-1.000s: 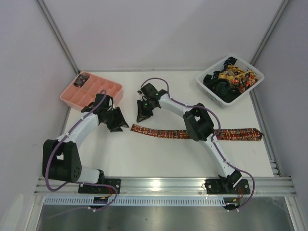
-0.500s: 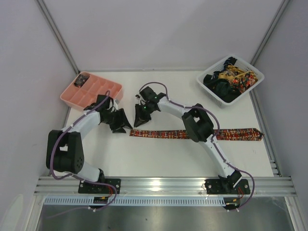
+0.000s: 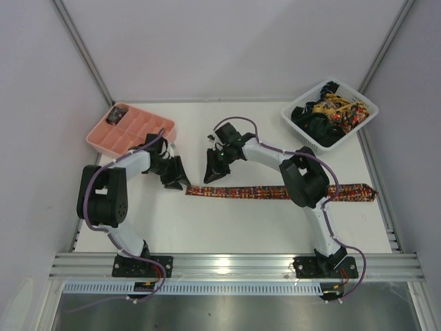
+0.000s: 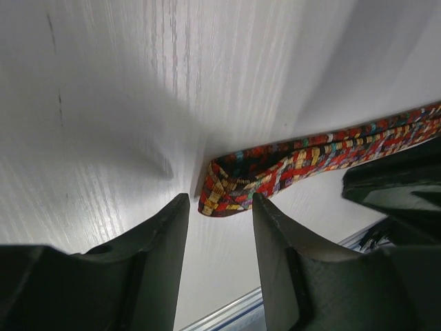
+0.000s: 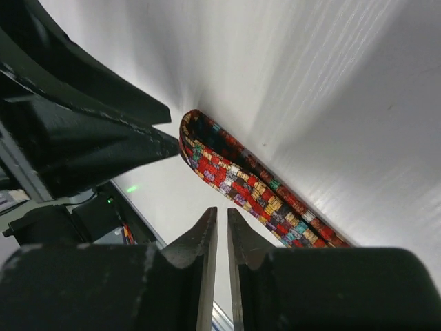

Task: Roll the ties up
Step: Roll the tie

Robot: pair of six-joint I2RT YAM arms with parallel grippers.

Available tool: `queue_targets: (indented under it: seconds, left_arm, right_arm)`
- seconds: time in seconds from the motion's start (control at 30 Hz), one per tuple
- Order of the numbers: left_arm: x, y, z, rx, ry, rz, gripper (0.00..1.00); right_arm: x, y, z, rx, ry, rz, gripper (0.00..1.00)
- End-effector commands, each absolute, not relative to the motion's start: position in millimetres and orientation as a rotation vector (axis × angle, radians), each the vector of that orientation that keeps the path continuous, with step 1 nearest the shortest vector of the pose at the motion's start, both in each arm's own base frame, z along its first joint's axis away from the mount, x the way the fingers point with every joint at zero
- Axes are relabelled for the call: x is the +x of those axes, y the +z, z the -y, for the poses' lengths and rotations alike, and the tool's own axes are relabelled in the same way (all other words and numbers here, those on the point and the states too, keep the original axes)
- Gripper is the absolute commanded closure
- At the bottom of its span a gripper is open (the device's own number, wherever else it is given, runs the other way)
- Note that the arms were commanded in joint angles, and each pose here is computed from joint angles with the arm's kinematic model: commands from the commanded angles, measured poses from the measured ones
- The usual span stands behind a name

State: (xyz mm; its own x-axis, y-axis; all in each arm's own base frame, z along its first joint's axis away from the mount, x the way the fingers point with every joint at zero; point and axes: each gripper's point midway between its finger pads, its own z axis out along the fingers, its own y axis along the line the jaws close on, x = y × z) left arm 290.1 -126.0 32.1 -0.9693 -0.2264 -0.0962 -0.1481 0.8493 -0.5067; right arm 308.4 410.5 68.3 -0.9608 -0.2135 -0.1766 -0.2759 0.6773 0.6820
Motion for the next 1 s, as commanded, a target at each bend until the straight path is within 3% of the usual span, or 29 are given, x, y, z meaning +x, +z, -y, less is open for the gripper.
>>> queue_targets:
  seconds: [0.0,0.6,0.97]
  left_arm:
    - [314.2,40.1,118.8,-0.198,-0.716,-2.825,0.53]
    - [302.1,34.1,128.5,-0.148,-0.822,-2.846,0.62]
    - [295.0,23.5,128.0,-0.149,-0.803,-2.879,0.62]
  right_arm:
    - [302.8,84.9,-421.6,-0.428,1.282,-2.733,0.84]
    - [303.6,62.2,-429.1,-0.335,1.335,-2.788,0.88]
    - [303.0,60.1,-429.6,-0.332,1.35,-2.792,0.89]
